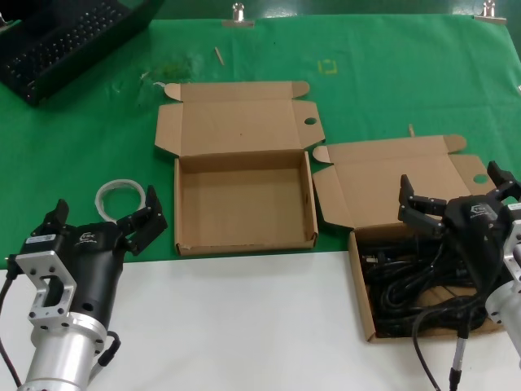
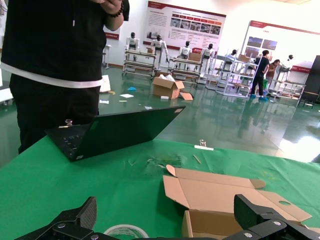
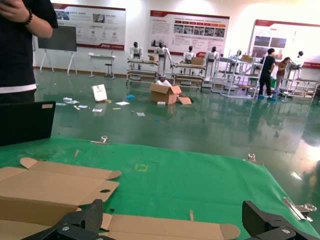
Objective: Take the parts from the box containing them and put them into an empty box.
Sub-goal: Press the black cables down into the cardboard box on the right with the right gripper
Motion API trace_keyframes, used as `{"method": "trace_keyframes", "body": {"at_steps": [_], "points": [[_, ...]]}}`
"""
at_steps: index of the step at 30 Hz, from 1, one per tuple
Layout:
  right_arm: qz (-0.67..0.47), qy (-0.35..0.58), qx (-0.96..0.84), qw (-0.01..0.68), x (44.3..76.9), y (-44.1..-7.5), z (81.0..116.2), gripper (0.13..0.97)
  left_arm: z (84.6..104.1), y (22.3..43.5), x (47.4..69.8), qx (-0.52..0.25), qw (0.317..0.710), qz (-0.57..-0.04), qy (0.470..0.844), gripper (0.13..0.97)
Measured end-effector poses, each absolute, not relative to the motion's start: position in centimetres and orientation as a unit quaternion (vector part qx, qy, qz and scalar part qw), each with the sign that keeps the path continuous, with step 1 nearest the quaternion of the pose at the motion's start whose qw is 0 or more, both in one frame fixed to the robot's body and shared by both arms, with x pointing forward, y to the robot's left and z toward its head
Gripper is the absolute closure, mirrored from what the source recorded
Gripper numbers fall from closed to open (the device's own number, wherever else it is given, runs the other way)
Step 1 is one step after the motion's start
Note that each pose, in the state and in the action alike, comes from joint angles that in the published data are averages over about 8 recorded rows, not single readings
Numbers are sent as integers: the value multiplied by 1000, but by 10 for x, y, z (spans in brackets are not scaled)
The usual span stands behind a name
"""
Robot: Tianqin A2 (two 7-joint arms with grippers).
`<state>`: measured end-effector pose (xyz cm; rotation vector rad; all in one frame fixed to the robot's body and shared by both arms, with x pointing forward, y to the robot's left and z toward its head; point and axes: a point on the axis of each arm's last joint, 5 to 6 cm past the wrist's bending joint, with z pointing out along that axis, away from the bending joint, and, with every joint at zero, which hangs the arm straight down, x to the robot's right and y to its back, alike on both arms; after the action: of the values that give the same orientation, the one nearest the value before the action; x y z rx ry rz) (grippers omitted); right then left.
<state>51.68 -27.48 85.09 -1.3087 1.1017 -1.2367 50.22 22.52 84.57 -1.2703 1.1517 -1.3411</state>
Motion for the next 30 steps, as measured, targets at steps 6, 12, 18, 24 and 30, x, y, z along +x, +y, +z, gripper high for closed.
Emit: {"method": "trace_keyframes", "body": {"at_steps": [6, 12, 18, 24, 30], "points": [[-510, 454, -539, 493, 517, -275, 851, 130, 846, 225, 502, -517, 464, -546, 469, 132], [-510, 454, -539, 493, 517, -275, 851, 130, 846, 225, 502, -517, 464, -546, 469, 132], [-510, 454, -539, 493, 517, -275, 851, 130, 846, 225, 502, -517, 464, -546, 469, 132], [-510, 454, -539, 493, 517, -275, 851, 130, 846, 225, 502, -517, 464, -546, 469, 132], [-511, 452, -543, 491, 517, -275, 852, 130, 846, 225, 502, -517, 464, -546, 469, 207]]}}
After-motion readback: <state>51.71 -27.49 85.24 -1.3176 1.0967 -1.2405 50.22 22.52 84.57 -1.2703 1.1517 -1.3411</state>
